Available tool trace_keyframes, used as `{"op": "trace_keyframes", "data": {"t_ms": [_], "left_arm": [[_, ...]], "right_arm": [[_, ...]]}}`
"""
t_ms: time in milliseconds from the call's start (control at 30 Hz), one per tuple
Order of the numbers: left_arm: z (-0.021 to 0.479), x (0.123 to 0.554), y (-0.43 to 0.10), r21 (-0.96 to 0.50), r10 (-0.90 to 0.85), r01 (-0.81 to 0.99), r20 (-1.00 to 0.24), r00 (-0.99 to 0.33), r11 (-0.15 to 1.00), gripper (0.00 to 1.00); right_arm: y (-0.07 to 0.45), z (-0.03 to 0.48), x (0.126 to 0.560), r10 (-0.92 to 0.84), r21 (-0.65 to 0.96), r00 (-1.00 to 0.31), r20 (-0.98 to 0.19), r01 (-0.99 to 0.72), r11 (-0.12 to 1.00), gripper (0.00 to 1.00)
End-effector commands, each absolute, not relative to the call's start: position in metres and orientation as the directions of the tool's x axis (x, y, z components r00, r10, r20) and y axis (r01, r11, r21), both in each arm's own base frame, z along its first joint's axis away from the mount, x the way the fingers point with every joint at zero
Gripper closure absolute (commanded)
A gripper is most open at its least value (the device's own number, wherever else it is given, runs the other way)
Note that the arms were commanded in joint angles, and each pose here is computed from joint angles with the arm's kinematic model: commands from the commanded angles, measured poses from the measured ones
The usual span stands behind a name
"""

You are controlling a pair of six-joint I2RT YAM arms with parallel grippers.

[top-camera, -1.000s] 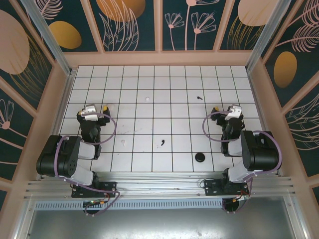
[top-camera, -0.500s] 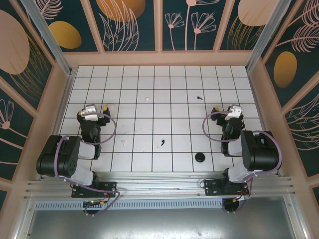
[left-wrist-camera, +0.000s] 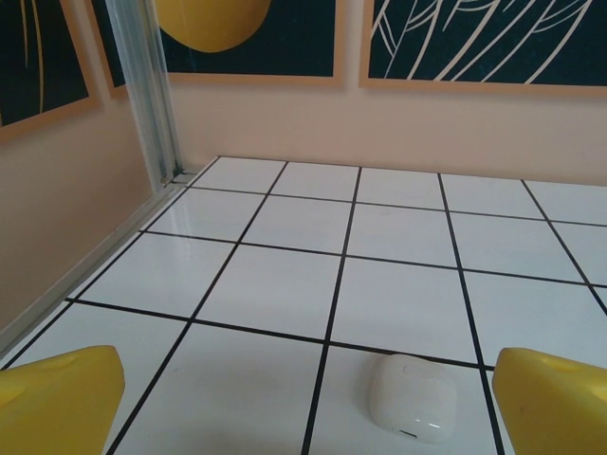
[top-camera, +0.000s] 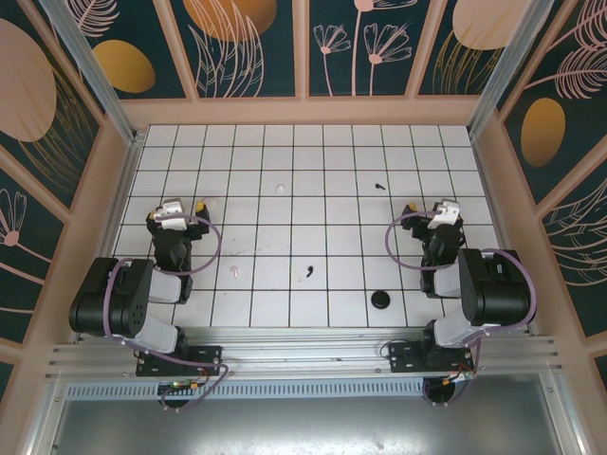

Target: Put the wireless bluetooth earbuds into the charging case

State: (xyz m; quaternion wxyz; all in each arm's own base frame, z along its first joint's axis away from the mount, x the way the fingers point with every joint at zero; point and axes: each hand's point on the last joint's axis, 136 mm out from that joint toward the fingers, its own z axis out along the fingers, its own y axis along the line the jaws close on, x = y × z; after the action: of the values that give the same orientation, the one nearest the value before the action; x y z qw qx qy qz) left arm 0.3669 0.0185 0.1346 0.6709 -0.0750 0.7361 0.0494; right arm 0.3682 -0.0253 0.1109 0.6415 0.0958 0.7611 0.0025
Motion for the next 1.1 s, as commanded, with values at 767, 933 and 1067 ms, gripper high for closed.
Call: {"op": "trace_keyframes", "data": {"t_ms": [767, 933, 1067], "left_arm": [[0.170, 0.397, -0.036, -0.329, -0.335, -0.078, -0.873, -0.353, 0.941, 0.01], [0.172, 0.390, -0.121, -0.337, -0.262, 0.091, -0.851, -0.454, 0.937, 0.02], [0.168, 0.364, -0.197, -0.355, -0.193, 0.245, -0.840, -0.507, 0.902, 0.01]], "right_arm": [[0.057, 0.137, 0.272, 0.491, 0.344, -0.697, -0.523, 0.354, 0.870, 0.07], [0.105, 0.104, 0.233, 0.517, 0.396, -0.770, -0.373, 0.372, 0.840, 0.11], [0.133, 0.091, 0.206, 0.481, 0.396, -0.825, -0.298, 0.351, 0.848, 0.13]]}}
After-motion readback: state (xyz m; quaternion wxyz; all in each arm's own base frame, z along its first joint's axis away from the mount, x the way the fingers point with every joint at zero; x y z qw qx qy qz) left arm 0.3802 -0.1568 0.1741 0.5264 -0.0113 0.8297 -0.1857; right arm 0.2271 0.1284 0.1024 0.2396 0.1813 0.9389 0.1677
